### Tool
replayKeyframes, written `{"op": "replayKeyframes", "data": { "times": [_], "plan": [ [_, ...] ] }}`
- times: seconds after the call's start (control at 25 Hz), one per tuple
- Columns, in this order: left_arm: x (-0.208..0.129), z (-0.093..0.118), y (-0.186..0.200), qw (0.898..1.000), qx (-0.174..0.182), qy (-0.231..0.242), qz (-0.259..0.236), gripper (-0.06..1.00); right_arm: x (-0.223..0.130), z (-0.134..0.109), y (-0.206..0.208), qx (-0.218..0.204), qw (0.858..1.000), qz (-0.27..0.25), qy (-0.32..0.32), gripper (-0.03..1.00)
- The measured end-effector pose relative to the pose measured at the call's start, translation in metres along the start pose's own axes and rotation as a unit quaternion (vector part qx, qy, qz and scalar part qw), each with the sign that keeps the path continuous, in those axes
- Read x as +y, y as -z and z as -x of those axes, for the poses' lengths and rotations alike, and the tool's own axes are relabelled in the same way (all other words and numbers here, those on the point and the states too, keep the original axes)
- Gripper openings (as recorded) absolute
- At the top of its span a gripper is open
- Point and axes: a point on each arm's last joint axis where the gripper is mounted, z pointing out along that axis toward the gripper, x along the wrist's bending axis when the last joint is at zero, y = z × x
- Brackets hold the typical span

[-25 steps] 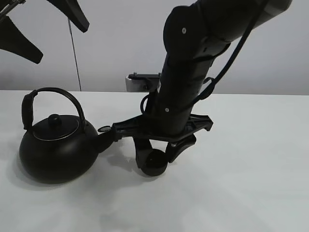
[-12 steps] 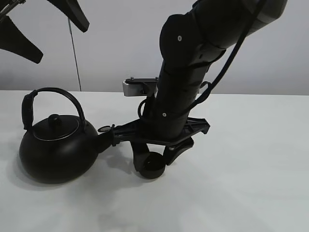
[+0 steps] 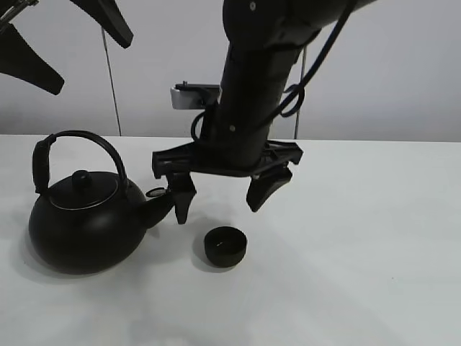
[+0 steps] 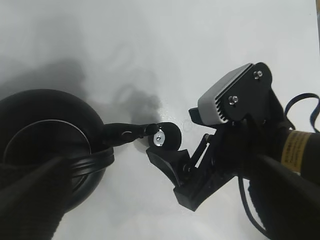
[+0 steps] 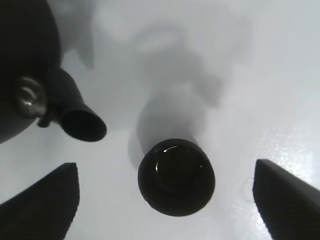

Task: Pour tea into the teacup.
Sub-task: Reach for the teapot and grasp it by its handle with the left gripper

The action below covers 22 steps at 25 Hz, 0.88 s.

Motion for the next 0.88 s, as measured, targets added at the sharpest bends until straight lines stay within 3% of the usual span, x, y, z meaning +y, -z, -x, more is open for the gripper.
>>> {"op": "replayKeyframes", "data": {
  "times": [0.16,0.28,0.4,0.72,0.88],
  "plan": [
    [0.0,0.0,0.0,1.0,0.0,0.0,0.0,0.69,0.009,0.004,0.016,-0.03,0.999,-0.013,0.021,0.66],
    [0.0,0.0,0.0,1.0,0.0,0.0,0.001,0.69,0.011,0.023,0.03,-0.056,0.998,-0.019,0.014,0.66],
    [0.0,0.0,0.0,1.0,0.0,0.0,0.001,0.69,0.014,0.062,0.046,-0.085,0.996,-0.023,-0.019,0.66],
    [0.0,0.0,0.0,1.0,0.0,0.0,0.001,0.69,-0.006,0.197,0.114,-0.141,0.981,-0.02,-0.133,0.66],
    [0.0,0.0,0.0,1.0,0.0,0.0,0.001,0.69,-0.03,0.238,0.15,-0.151,0.97,-0.023,-0.189,0.66]
  ]
}}
